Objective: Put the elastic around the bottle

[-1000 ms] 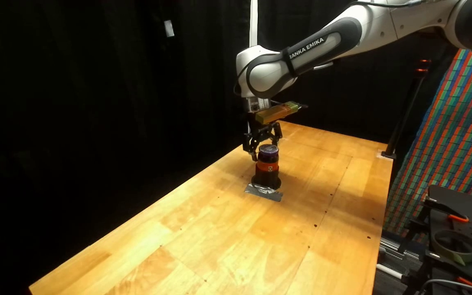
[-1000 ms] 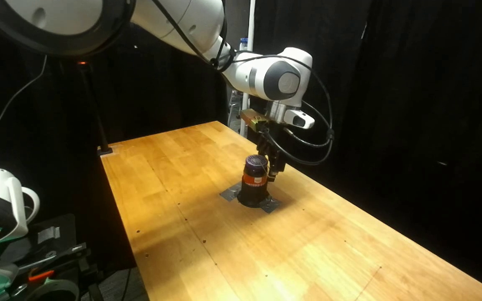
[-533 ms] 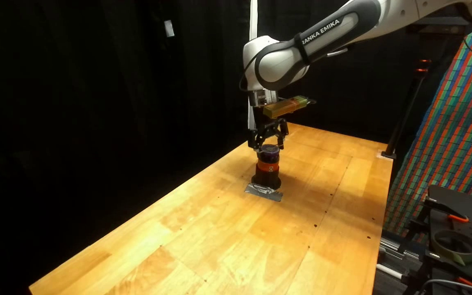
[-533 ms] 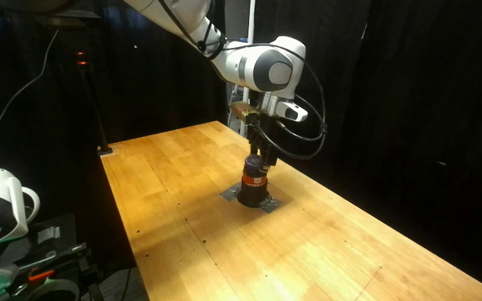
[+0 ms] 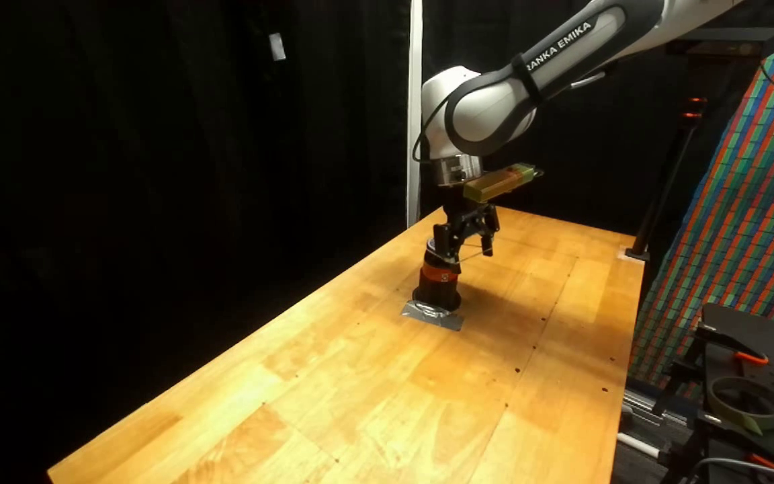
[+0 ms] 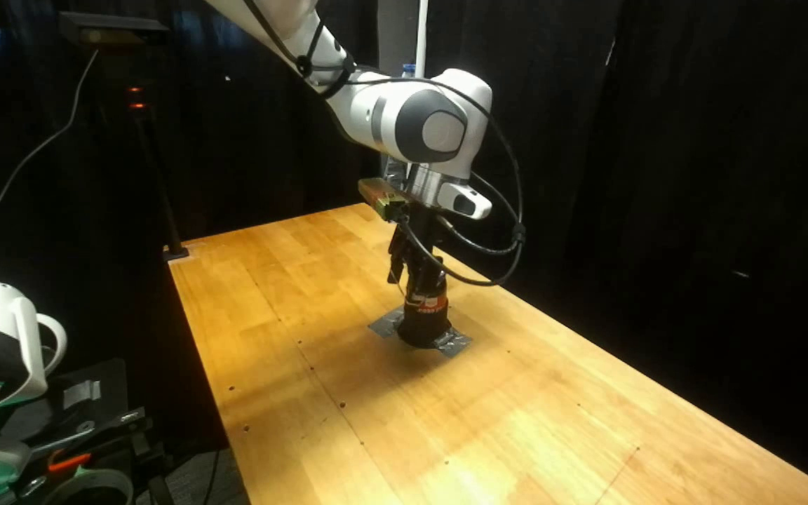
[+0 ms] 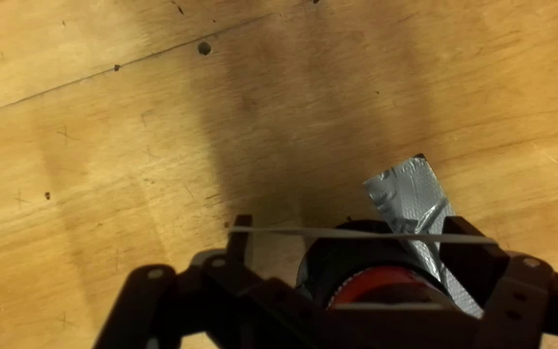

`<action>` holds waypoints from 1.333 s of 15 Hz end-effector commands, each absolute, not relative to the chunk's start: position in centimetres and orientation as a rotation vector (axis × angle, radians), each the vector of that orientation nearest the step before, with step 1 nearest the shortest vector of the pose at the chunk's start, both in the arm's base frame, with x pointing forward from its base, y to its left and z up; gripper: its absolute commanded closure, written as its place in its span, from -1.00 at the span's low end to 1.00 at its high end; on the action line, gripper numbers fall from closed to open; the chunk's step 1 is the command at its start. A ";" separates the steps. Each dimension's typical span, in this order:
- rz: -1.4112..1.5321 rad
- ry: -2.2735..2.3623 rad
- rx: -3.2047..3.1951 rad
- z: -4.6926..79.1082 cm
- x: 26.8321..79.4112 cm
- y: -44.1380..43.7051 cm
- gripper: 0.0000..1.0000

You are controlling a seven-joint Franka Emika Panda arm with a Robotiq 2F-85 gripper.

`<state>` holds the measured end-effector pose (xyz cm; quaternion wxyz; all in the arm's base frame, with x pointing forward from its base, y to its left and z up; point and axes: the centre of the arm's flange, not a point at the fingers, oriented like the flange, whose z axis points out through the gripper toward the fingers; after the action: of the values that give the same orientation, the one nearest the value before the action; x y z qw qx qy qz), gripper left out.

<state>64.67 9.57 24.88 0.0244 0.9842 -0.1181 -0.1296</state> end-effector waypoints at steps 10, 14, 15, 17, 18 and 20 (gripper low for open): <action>-0.055 -0.321 3.156 25.7 54.9 8.0 0.39; 0.221 -0.276 3.205 25.7 52.0 8.2 0.84; 0.303 -0.262 3.216 25.6 51.3 8.3 0.89; 0.457 -0.250 3.230 25.4 50.2 8.7 0.95; 0.539 -0.246 3.236 25.4 49.6 8.8 0.87; 0.681 -0.238 3.242 25.0 48.8 9.1 0.84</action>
<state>52.00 9.43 25.06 -0.0621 0.9822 -0.0831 0.1569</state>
